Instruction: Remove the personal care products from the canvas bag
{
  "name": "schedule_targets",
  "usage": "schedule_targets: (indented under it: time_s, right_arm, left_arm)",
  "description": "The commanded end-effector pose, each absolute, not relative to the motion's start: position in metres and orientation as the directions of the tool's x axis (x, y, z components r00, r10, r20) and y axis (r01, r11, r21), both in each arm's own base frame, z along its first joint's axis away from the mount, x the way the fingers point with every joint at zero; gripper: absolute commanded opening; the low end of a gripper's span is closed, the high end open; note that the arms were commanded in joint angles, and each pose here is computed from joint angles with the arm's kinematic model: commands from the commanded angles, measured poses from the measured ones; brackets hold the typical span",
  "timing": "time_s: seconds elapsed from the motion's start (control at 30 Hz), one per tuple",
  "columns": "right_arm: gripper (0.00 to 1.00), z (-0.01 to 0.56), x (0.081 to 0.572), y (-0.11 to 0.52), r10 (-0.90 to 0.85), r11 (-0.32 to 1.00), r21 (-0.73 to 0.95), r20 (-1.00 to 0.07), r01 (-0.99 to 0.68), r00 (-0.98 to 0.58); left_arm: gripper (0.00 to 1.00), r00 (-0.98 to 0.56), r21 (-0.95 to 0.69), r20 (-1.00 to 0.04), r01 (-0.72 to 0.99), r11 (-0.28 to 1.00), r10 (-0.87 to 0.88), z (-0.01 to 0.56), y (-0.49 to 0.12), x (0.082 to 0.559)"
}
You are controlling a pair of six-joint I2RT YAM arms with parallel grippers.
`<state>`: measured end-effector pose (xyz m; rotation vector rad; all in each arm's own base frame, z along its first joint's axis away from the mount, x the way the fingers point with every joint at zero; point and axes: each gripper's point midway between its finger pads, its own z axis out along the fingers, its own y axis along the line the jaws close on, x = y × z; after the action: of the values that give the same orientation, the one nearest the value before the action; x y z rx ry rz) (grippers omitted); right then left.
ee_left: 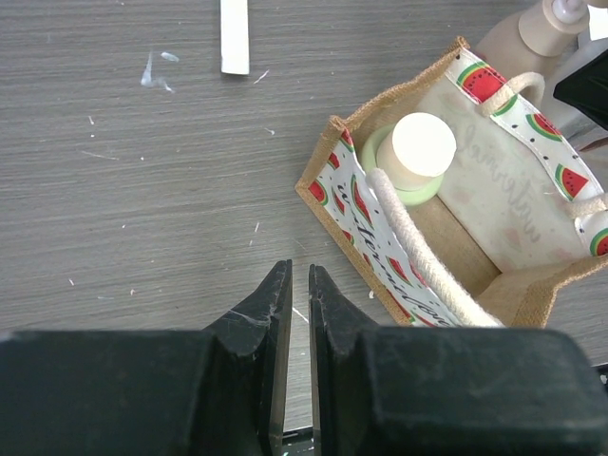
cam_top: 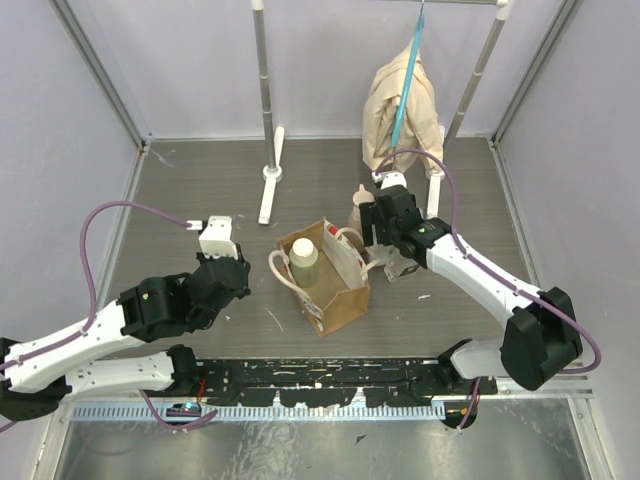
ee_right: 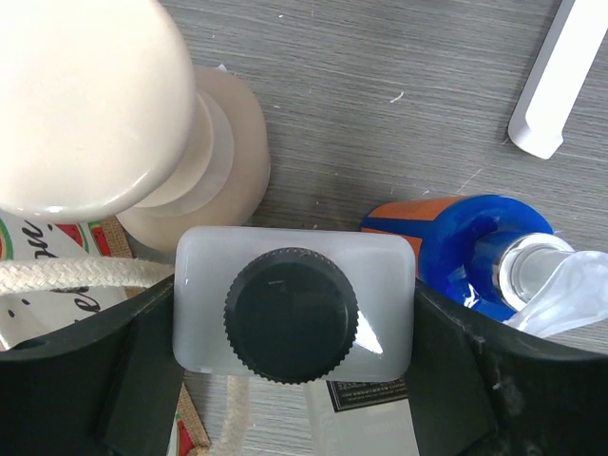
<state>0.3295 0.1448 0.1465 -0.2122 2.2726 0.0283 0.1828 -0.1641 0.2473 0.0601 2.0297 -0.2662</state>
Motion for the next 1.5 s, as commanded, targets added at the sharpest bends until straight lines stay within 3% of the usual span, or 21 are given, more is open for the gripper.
schedule_targets:
  time_s: [0.0,0.17,0.33,0.5,0.8,1.2,1.47]
  right_arm:
    - [0.79,0.194,0.354,0.153,-0.046,0.991,0.023,-0.863,-0.129,-0.503]
    - [0.93,0.233,0.350,0.147,-0.015,0.992,0.041,-0.903,-0.120,-0.430]
    - [0.93,0.292,0.331,0.170,-0.010,0.972,0.066,-0.947,-0.226,-0.320]
    - [0.92,0.319,0.298,0.233,-0.038,0.903,0.092,-0.956,-0.419,-0.291]
    - [0.90,0.263,0.278,0.308,-0.152,0.780,0.142,-0.902,-0.609,-0.405]
    - [0.89,0.199,0.277,0.342,-0.207,0.730,0.207,-0.841,-0.652,-0.499]
    - [0.80,0.176,0.283,0.345,-0.249,0.749,0.171,-0.823,-0.640,-0.510]
  left_arm:
    - [0.20,-0.447,-0.173,-0.890,0.146,0.974,-0.091,0.248,-0.163,0.185]
    - [0.20,-0.452,-0.170,-0.888,0.147,0.974,-0.087,0.246,-0.164,0.185]
    - [0.20,-0.457,-0.169,-0.886,0.154,0.973,-0.082,0.244,-0.170,0.187]
    - [0.19,-0.464,-0.177,-0.882,0.171,0.969,-0.079,0.244,-0.183,0.190]
    - [0.18,-0.465,-0.168,-0.882,0.168,0.971,-0.073,0.245,-0.182,0.190]
    - [0.19,-0.470,-0.171,-0.880,0.162,0.972,-0.076,0.242,-0.180,0.191]
    - [0.20,-0.473,-0.170,-0.878,0.161,0.972,-0.075,0.240,-0.179,0.191]
